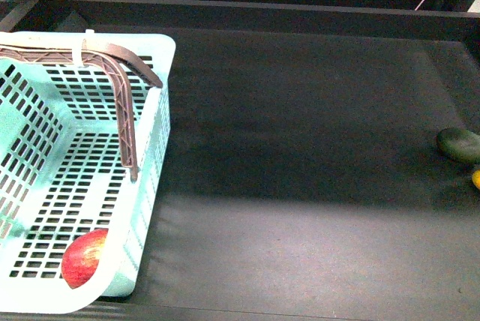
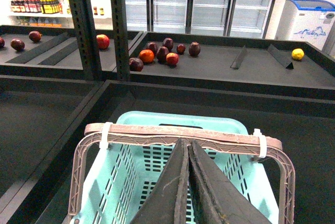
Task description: Pick apple with right arm and hold basket with left
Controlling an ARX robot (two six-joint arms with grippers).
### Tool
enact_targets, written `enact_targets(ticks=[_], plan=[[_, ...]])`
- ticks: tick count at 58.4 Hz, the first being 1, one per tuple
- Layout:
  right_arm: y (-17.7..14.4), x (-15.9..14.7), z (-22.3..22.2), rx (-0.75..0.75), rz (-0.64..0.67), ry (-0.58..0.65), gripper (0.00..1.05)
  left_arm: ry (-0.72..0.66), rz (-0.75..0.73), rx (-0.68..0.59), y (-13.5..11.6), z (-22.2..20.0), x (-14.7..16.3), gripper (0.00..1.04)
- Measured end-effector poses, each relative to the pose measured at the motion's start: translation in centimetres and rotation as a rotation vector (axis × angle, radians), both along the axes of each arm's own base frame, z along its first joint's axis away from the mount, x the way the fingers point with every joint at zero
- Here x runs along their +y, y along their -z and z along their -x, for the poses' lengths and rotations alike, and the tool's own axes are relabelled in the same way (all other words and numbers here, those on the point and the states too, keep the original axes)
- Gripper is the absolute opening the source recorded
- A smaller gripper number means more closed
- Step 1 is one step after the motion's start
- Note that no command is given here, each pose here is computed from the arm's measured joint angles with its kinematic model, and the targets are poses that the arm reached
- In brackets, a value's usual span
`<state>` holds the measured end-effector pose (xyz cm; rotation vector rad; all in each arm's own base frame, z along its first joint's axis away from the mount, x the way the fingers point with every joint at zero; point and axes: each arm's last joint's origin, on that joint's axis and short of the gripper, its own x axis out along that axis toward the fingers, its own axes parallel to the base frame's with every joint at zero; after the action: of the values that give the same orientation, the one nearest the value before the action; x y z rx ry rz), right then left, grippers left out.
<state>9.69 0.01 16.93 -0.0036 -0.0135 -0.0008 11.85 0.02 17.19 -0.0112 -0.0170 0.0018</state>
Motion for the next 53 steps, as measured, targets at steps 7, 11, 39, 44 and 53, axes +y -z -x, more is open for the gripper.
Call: enact_targets(ticks=[7,11,39,44,53], plan=[[0.0,0.0,0.0,0.000,0.000,0.000,0.96,0.000,0.000,0.000,0.0,0.3,0.0,0.03],[0.0,0.0,0.0,0.000,0.000,0.000,0.96,0.000,0.000,0.001,0.0,0.4,0.0,0.03],[0.0,0.0,0.0,0.000,0.000,0.000,0.96,0.000,0.000,0.008,0.4,2.1,0.0,0.03],[0.0,0.0,0.0,0.000,0.000,0.000,0.96,0.000,0.000,0.006,0.4,2.1,0.0,0.03],[0.0,0.0,0.0,0.000,0.000,0.000,0.96,0.000,0.000,0.006,0.3,2.1,0.0,0.03]])
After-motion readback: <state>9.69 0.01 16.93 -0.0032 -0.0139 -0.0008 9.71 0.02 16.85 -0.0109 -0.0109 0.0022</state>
